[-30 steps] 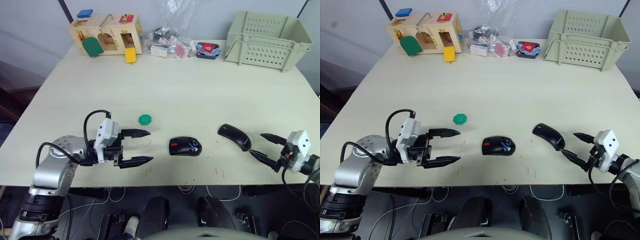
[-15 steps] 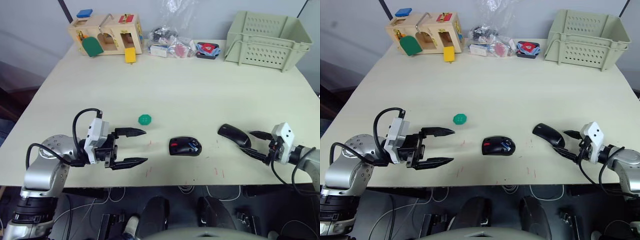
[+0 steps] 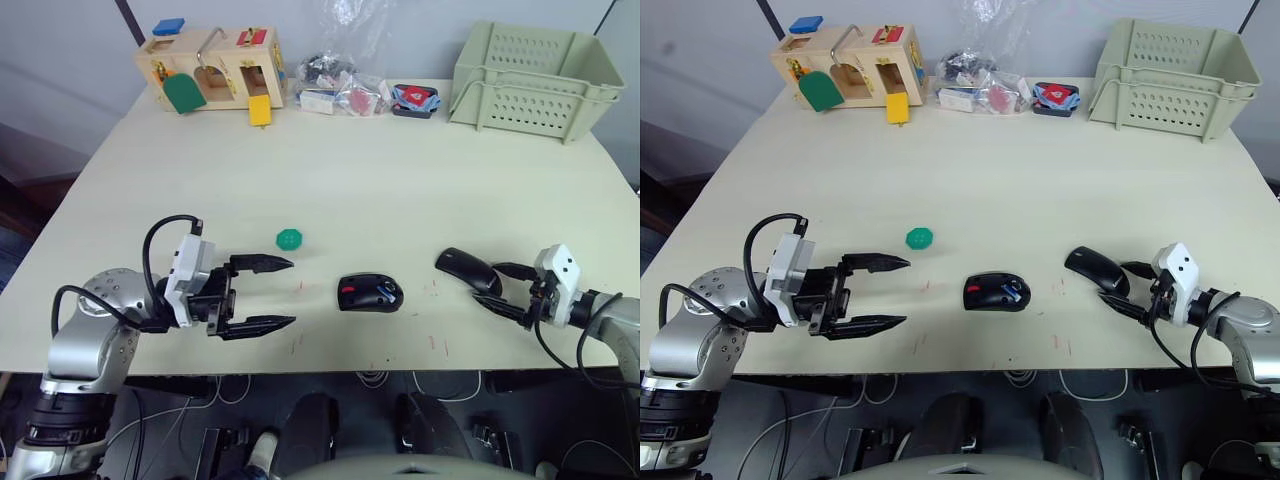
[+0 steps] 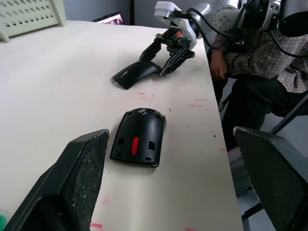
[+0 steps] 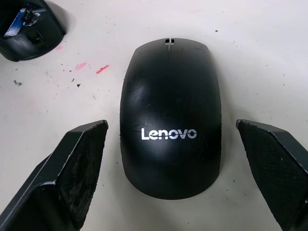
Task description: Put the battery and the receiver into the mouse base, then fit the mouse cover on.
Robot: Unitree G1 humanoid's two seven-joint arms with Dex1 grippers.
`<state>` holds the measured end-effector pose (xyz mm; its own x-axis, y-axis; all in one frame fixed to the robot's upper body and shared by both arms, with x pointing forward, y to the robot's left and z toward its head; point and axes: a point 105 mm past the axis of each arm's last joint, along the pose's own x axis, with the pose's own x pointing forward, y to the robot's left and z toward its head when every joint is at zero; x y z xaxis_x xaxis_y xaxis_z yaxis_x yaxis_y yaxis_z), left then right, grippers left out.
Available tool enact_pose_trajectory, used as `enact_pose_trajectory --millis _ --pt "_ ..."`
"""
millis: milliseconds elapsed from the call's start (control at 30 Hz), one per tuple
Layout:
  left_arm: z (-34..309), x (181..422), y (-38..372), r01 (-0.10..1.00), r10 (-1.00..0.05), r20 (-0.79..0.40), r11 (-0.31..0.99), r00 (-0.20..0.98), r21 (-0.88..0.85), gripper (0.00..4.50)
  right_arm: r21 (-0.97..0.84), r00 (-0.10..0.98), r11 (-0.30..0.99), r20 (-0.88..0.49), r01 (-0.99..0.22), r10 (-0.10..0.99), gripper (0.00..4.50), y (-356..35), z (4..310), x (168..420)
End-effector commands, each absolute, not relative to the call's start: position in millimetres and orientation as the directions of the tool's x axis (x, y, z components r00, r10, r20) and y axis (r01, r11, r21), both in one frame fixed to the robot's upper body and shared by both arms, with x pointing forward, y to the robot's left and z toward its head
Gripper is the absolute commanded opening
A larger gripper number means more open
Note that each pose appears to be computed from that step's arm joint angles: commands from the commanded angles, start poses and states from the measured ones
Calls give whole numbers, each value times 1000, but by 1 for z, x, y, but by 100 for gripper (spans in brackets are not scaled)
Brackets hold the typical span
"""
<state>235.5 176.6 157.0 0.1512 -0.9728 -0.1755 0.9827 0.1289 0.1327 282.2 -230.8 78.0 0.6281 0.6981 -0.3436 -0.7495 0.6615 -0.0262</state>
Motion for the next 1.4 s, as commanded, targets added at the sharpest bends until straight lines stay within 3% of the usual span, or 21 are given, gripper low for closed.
enact_pose_trajectory --millis 33,500,600,633,667,700,1067,1400 --pt "169 233 181 978 -977 -164 105 135 179 442 -59 644 664 -320 -746 695 450 -233 89 282" --pt "168 235 192 978 -977 -180 76 111 192 442 -65 664 681 -308 -729 682 450 -237 92 282" --pt "167 235 192 979 -978 -180 74 109 192 450 -66 669 686 -305 -725 678 379 -237 92 282" --pt "167 235 192 979 -978 -179 73 108 191 450 -67 671 687 -302 -723 677 341 -237 93 282" --pt "167 235 192 979 -978 -179 73 108 191 450 -68 672 688 -301 -722 676 274 -237 93 282" --pt "167 235 192 979 -978 -178 74 108 191 450 -68 674 689 -300 -721 676 243 -237 93 282" --pt "165 237 192 980 -978 -183 62 97 191 450 -117 657 655 -292 -746 696 243 -232 106 277" --pt "163 240 196 980 -975 -203 47 87 195 450 -147 427 402 -360 -904 829 243 -176 139 269"
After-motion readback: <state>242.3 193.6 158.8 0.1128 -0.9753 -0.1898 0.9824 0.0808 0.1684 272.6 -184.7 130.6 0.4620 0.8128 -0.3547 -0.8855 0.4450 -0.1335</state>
